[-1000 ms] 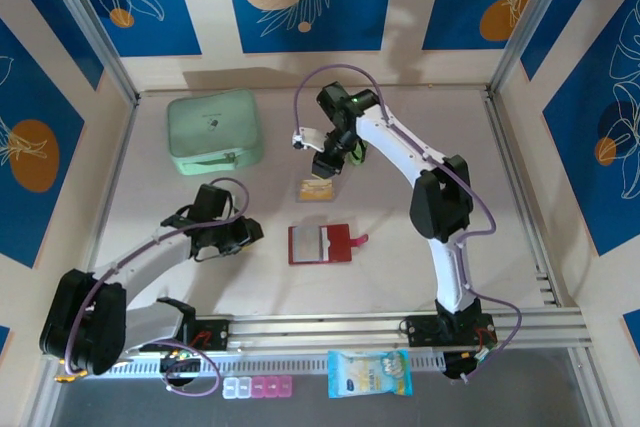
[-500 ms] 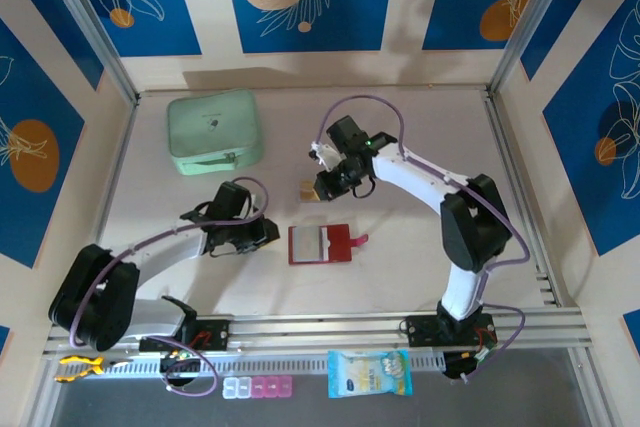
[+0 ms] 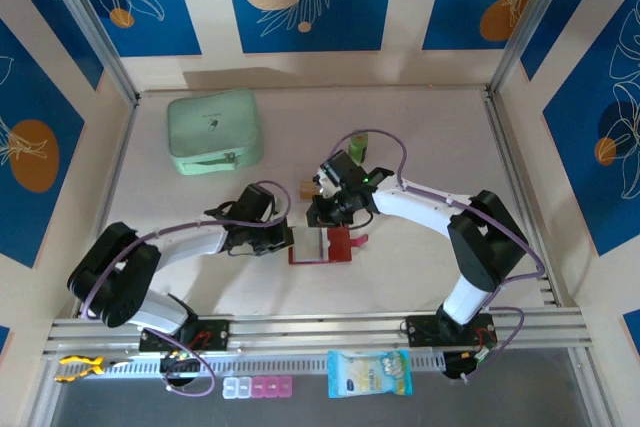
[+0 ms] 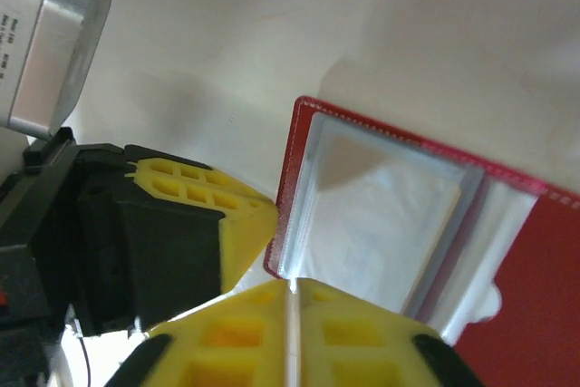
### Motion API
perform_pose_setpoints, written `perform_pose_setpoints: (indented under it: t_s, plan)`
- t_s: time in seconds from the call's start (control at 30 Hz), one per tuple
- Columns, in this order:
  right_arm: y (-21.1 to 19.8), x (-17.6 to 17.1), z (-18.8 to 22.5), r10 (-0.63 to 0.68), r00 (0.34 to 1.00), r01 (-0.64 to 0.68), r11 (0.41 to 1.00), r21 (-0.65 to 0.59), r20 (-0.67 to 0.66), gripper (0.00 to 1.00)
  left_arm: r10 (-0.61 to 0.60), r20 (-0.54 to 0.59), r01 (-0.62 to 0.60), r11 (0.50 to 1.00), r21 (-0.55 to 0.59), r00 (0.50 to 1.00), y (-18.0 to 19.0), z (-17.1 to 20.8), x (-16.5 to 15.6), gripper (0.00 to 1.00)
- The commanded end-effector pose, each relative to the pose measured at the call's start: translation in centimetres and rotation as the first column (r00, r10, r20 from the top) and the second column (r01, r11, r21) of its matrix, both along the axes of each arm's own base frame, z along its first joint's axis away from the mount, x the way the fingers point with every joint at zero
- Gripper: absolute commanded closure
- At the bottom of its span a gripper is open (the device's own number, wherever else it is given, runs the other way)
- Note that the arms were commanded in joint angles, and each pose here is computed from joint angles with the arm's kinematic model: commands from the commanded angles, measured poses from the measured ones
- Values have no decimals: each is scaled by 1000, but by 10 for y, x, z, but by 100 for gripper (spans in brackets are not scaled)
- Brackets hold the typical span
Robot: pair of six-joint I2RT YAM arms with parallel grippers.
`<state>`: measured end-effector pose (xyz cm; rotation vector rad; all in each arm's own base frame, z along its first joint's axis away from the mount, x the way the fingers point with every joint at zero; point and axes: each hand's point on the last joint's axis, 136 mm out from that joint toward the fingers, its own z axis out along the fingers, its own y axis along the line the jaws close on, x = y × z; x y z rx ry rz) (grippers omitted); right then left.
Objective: Take the credit cards out of the card holder
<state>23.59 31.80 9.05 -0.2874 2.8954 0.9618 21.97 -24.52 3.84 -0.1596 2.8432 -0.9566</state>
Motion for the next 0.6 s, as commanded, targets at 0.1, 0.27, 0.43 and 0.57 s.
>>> perform_pose_setpoints:
  t_s: [0.1,0.27,0.43,0.57]
  plan:
    - [0,-12,-1,-44,997,47,998,40,-62,71,1,13,-1,1000,8,1000,-6,-4,7,98]
    - [-1,-15,-7,-37,996,41,998,45,-75,56,1,-15,0,999,33,1000,-3,-13,4,99]
    - [-2,-17,-15,-45,994,49,998,38,-99,53,10,-35,-7,997,74,999,6,-19,-1,99]
    - [0,-17,-24,-44,991,48,998,29,-127,58,7,-34,-5,998,63,999,5,-20,-3,99]
